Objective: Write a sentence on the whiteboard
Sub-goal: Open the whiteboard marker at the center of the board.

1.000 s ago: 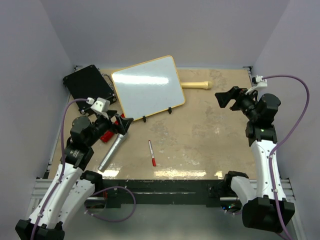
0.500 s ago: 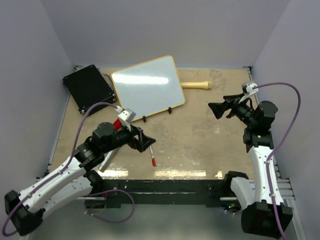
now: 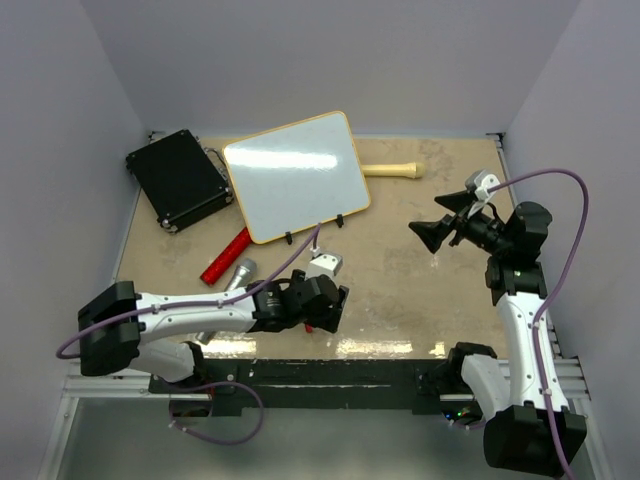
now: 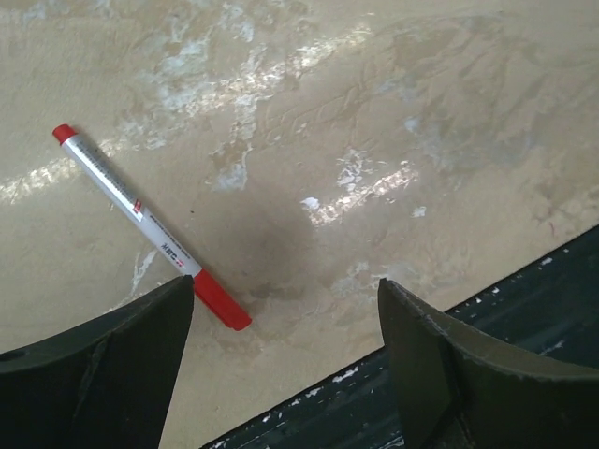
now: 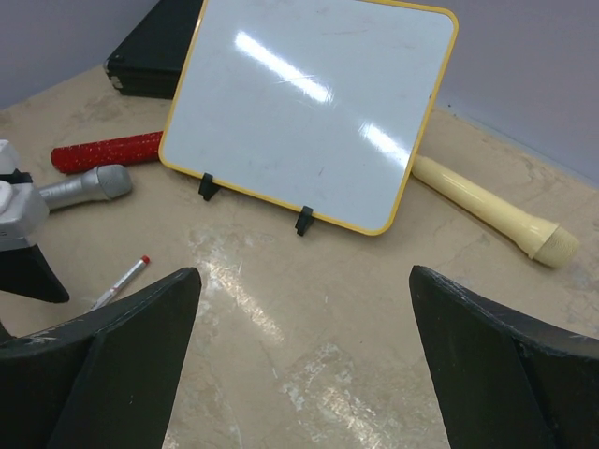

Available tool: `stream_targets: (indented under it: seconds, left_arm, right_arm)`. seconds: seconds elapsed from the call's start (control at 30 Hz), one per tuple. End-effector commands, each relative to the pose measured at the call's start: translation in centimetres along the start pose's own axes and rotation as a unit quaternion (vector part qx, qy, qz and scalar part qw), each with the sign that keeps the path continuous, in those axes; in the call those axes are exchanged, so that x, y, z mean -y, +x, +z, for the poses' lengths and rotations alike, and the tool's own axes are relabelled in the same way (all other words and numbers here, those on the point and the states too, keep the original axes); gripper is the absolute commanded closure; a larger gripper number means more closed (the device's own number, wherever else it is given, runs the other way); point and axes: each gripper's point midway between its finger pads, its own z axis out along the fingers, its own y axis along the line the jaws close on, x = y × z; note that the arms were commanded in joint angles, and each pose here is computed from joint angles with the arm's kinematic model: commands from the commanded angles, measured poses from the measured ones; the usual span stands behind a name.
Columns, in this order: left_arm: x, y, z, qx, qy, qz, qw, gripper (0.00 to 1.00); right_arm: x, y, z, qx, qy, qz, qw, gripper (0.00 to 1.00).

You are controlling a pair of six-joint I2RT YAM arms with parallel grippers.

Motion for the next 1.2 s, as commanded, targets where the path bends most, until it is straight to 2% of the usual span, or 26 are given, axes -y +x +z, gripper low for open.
stream_targets:
  seconds: [0.0,0.13,0.3,0.47,0.5,0.57,0.6,0.67,0.7,0.97,1.17]
  left_arm:
    - [-1.0,-1.6,0.1,0.016,-0.072,-0.038,0.997,0.2]
    - [-2.6,0.6,0.5,-0.005,-0.095,-0.047,0.994,0.24]
    - [-3.1,1.9,1.6,-0.027,-0.092,-0.06,0.994,0.41]
    - [-3.3,2.7,2.1,-0.049,-0.1,-0.055,0.992,0.46]
    - [-3.4,2.8,2.1,-0.051,-0.102,-0.055,0.992,0.54]
    - [-3.5,3.6,2.5,-0.062,-0.103,-0.053,0.991,0.59]
    - [-3.7,4.0,2.7,-0.067,-0.106,-0.05,0.991,0.65]
    - [-3.8,4.3,2.9,-0.075,-0.108,-0.048,0.99,0.66]
    - [-3.8,4.7,3.1,-0.082,-0.111,-0.042,0.99,0.7]
    - [-4.8,5.8,3.2,-0.108,-0.135,-0.029,0.985,0.71]
    - [-5.1,7.0,3.5,-0.131,-0.138,-0.015,0.982,0.67]
  right_arm:
    - [-0.6,-1.0,-0.1,0.009,-0.016,-0.027,0.999,0.01]
    - [-0.7,-0.8,-0.1,0.008,-0.02,-0.025,0.999,0.01]
    - [-0.7,-0.5,0.1,0.004,-0.026,-0.019,0.999,0.02]
    - [-0.6,-0.3,0.2,0.001,-0.024,-0.015,1.0,0.02]
    - [-0.5,-0.3,0.2,0.001,-0.024,-0.015,1.0,0.02]
    - [-0.5,-0.3,0.2,0.002,-0.024,-0.015,1.0,0.02]
    - [-0.5,-0.2,0.2,0.001,-0.024,-0.014,1.0,0.02]
    - [-0.5,-0.2,0.2,0.001,-0.024,-0.015,1.0,0.02]
    - [-0.5,-0.2,0.2,0.001,-0.024,-0.015,1.0,0.02]
    - [-0.5,-0.2,0.2,0.002,-0.022,-0.015,1.0,0.02]
    - [-0.4,-0.1,0.2,0.001,-0.022,-0.013,1.0,0.02]
